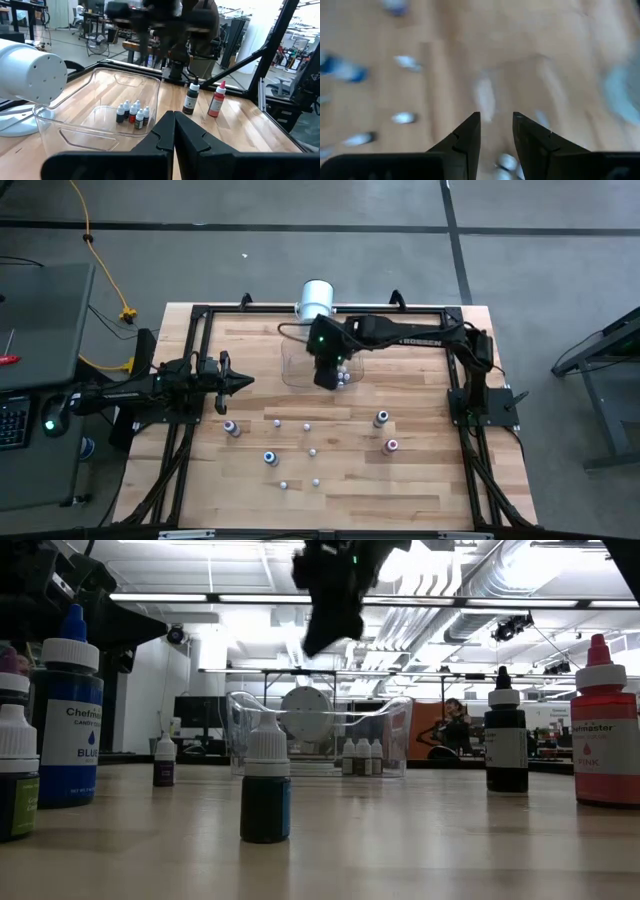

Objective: Pick & Place food coloring
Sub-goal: Put the small orange food coloring bottle into the transparent bin

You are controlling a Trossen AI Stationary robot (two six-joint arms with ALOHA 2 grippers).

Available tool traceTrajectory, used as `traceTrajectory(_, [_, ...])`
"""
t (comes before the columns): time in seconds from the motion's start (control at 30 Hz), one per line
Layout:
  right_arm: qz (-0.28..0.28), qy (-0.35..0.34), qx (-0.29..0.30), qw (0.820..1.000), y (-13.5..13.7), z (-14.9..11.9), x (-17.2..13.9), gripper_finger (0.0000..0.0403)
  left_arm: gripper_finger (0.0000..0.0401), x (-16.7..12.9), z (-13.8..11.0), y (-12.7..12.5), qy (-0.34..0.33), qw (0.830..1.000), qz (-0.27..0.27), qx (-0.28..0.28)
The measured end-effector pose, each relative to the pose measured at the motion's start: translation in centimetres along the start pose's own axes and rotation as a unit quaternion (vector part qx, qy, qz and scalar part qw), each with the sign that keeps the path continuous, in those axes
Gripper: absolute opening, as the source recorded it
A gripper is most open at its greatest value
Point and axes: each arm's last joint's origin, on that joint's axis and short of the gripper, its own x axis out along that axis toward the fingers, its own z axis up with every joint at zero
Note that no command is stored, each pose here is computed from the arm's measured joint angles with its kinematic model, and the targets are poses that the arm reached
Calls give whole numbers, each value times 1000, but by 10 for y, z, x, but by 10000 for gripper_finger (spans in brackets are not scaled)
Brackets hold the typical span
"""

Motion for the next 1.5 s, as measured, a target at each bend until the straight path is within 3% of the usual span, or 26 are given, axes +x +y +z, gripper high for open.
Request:
traceTrajectory(0.17, [71, -1, -68, 995, 28, -1, 2, 104, 1, 0, 0, 0, 0, 1000, 0, 0])
traceTrajectory(0.47, [102, 4, -136, 985, 71, -8, 10, 104, 1, 0, 0, 0, 0, 1000, 0, 0])
traceTrajectory(0.77, [134, -8, -167, 977, 108, -49, 56, 104, 1, 0, 0, 0, 0, 1000, 0, 0])
traceTrajectory(0.93, [145, -38, -172, 974, 116, -68, 75, 104, 1, 0, 0, 0, 0, 1000, 0, 0])
traceTrajectory(1.17, [122, -27, -159, 979, 109, -78, 83, 105, 1, 0, 0, 0, 0, 1000, 0, 0])
traceTrajectory(1.5, [114, -12, -136, 984, 104, -75, 102, 189, 1, 0, 0, 0, 0, 1000, 0, 0])
